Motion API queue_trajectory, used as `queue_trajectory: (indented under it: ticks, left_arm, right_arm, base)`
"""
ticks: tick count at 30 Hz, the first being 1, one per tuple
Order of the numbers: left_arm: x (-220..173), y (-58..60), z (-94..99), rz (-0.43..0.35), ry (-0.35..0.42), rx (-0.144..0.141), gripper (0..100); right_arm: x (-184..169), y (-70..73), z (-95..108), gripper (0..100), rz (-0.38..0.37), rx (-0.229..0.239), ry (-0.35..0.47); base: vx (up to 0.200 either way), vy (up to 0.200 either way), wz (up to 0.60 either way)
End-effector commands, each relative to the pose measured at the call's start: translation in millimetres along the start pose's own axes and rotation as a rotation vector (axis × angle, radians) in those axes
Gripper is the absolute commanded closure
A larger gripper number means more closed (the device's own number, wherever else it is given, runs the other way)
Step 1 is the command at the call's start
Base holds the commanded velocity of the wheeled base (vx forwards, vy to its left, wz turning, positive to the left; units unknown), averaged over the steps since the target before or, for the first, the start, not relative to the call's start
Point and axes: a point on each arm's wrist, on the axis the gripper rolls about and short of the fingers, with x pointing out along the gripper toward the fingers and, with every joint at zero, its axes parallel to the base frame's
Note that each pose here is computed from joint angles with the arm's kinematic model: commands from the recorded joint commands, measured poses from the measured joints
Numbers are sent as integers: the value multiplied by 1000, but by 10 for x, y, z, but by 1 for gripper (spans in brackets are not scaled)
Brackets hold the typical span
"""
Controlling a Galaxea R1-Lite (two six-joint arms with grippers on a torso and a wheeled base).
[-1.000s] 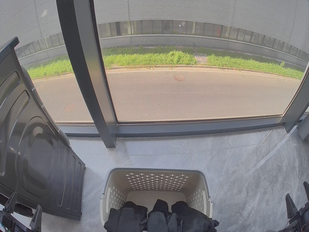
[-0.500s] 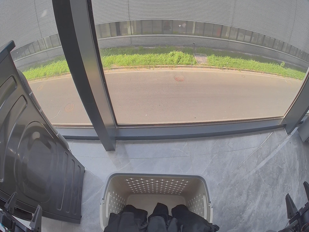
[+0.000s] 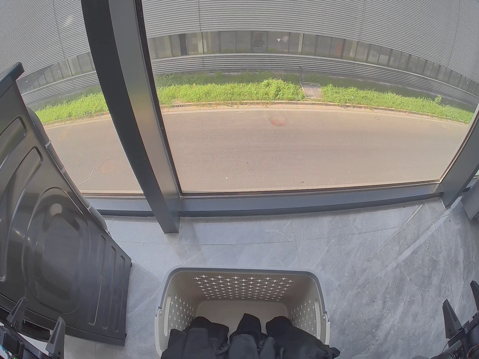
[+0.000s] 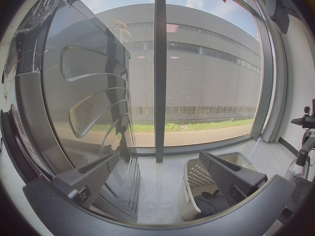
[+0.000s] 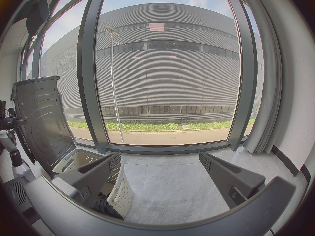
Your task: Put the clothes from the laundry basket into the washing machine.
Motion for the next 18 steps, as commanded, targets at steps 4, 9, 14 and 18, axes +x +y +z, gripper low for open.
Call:
queue_trajectory:
  ticks: [4, 9, 14, 18]
  left_arm:
    - [-2, 0, -48, 0, -2, -1, 0]
    - [-3, 0, -44, 2, -3, -4, 0]
    - [-3, 1, -46, 2, -2, -5, 0]
    - [-3, 1, -46, 2, -2, -8, 0]
  right_arm:
    - [0, 0, -52, 0, 1, -1, 1]
    - [0, 0, -52, 0, 1, -1, 1]
    - [0, 0, -52, 0, 1, -1, 1]
    - [0, 0, -52, 0, 1, -1, 1]
  base:
    - [0, 0, 0]
    - [0, 0, 0]
    - [-160, 0, 0]
    - [-200, 0, 0]
